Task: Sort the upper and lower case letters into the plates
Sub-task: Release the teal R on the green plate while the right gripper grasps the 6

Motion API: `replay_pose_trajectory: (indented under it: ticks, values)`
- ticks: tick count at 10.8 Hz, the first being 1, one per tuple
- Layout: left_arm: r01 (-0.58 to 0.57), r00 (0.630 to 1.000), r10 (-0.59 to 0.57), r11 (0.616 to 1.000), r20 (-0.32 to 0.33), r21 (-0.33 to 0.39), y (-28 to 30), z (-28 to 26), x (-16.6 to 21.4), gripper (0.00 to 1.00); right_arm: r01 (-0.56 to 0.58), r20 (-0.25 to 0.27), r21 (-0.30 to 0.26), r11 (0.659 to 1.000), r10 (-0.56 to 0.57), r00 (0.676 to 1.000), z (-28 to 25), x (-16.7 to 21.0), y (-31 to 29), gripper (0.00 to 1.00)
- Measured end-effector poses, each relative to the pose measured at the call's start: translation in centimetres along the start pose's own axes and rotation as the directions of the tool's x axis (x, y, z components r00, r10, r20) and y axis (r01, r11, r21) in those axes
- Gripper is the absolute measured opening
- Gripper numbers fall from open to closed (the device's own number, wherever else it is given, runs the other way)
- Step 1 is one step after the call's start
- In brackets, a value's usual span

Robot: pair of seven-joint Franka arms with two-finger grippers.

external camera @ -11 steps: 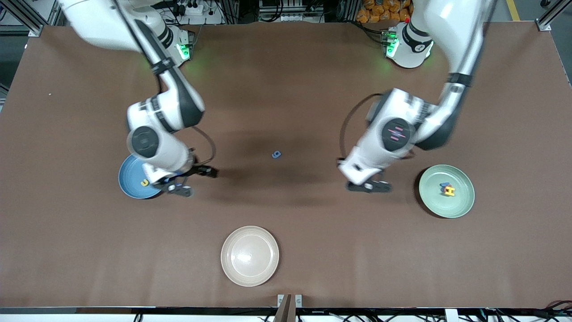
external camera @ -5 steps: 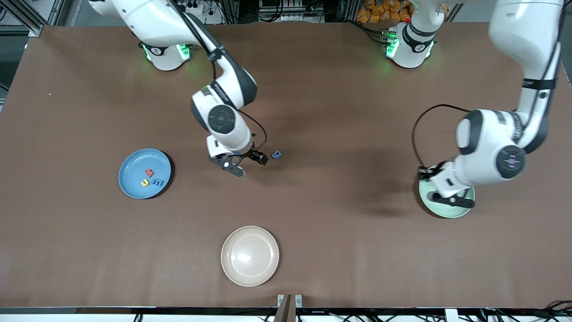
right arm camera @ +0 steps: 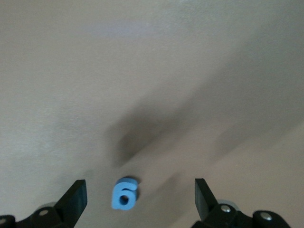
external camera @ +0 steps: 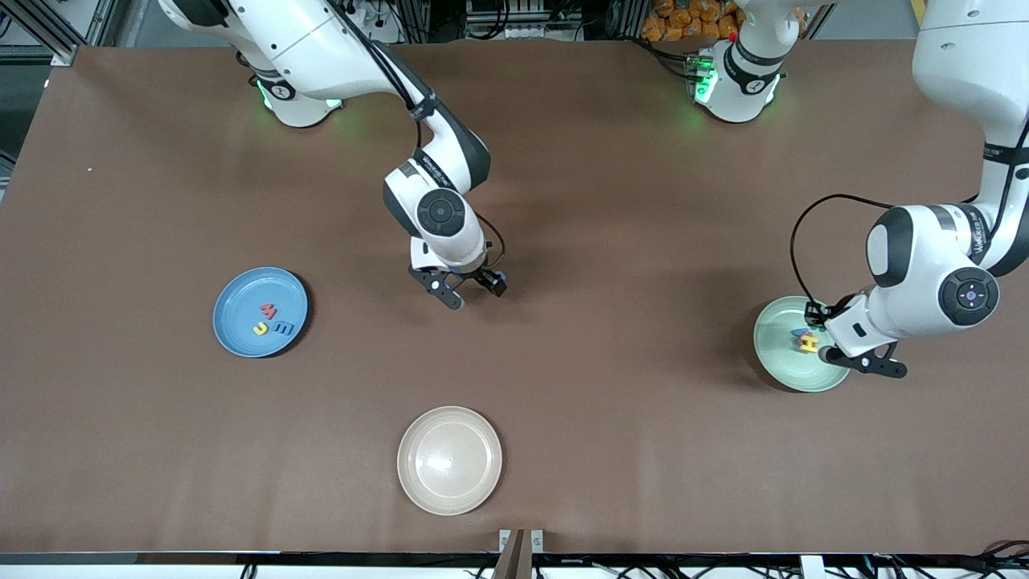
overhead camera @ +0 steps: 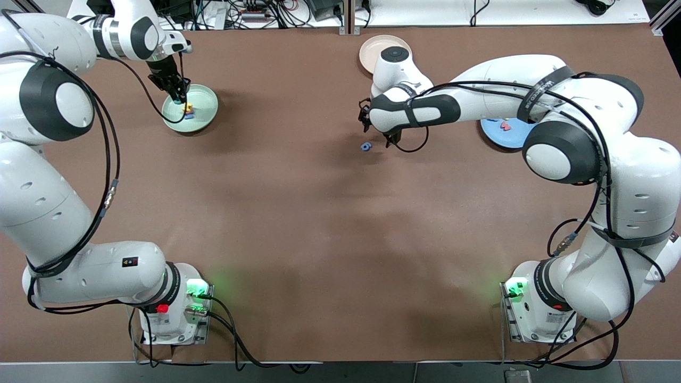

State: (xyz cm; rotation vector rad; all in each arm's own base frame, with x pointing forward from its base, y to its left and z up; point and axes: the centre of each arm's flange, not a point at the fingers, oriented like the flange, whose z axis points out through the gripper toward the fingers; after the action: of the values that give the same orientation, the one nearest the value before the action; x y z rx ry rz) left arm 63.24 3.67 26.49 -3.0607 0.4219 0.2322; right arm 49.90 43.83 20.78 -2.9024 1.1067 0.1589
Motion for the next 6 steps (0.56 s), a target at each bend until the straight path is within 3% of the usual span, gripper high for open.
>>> replay_pose_trajectory:
  ticks: [6]
  values:
    - [-0.033,0.999,0.033,0.999,-0.015,0.012,-1.0,2.4,1.5,0.29,0.012,-0.008,0.058,0.998,-0.012,1.0,1.5,-1.2,-1.0,1.0]
